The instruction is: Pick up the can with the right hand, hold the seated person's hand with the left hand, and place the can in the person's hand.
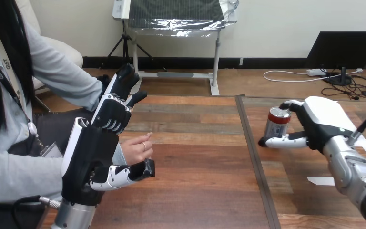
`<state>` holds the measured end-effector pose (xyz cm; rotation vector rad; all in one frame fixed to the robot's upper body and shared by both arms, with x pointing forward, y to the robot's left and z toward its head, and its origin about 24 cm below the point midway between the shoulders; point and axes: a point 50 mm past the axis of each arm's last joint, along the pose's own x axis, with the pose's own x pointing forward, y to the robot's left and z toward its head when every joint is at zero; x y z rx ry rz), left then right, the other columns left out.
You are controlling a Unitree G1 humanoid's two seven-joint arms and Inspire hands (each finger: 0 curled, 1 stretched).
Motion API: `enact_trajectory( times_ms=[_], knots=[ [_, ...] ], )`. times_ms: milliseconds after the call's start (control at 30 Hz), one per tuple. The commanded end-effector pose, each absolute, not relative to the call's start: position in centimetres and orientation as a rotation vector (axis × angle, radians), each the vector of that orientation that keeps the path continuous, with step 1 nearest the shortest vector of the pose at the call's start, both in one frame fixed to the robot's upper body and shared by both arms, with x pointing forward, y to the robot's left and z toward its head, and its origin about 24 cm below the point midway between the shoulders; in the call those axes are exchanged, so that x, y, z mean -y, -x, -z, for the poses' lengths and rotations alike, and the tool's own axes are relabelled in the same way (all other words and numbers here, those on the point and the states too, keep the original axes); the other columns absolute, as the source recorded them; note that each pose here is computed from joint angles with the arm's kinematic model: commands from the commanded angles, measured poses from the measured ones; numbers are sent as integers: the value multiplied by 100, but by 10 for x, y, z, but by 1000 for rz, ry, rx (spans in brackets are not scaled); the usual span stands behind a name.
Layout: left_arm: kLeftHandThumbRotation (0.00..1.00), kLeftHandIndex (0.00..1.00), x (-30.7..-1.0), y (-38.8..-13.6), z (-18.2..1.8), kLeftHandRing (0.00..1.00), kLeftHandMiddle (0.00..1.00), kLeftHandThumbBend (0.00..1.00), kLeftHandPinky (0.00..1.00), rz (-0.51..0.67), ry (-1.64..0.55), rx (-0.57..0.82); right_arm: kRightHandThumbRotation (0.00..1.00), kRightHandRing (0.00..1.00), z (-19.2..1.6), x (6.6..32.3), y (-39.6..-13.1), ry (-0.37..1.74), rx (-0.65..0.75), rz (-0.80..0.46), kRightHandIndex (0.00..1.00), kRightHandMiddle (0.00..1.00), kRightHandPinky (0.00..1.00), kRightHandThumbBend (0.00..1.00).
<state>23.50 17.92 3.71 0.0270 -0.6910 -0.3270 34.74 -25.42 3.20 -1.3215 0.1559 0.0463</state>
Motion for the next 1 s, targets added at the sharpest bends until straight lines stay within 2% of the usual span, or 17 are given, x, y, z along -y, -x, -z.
enact_trajectory(
  times_ms=[0, 467, 967],
  knots=[
    [52, 96, -176, -249, -54, 98, 100, 100, 89, 325, -30, 767, 63, 92, -56, 257, -359, 1290, -77, 33, 86, 88, 91, 100],
    [51, 96, -177, -248, -52, 97, 99, 100, 88, 325, -22, 762, 66, 93, -60, 260, -360, 1295, -71, 73, 90, 90, 90, 100],
    [51, 95, -178, -247, -52, 97, 99, 100, 88, 323, -34, 767, 65, 96, -64, 261, -362, 1265, -81, 103, 95, 93, 92, 100]
  ],
)
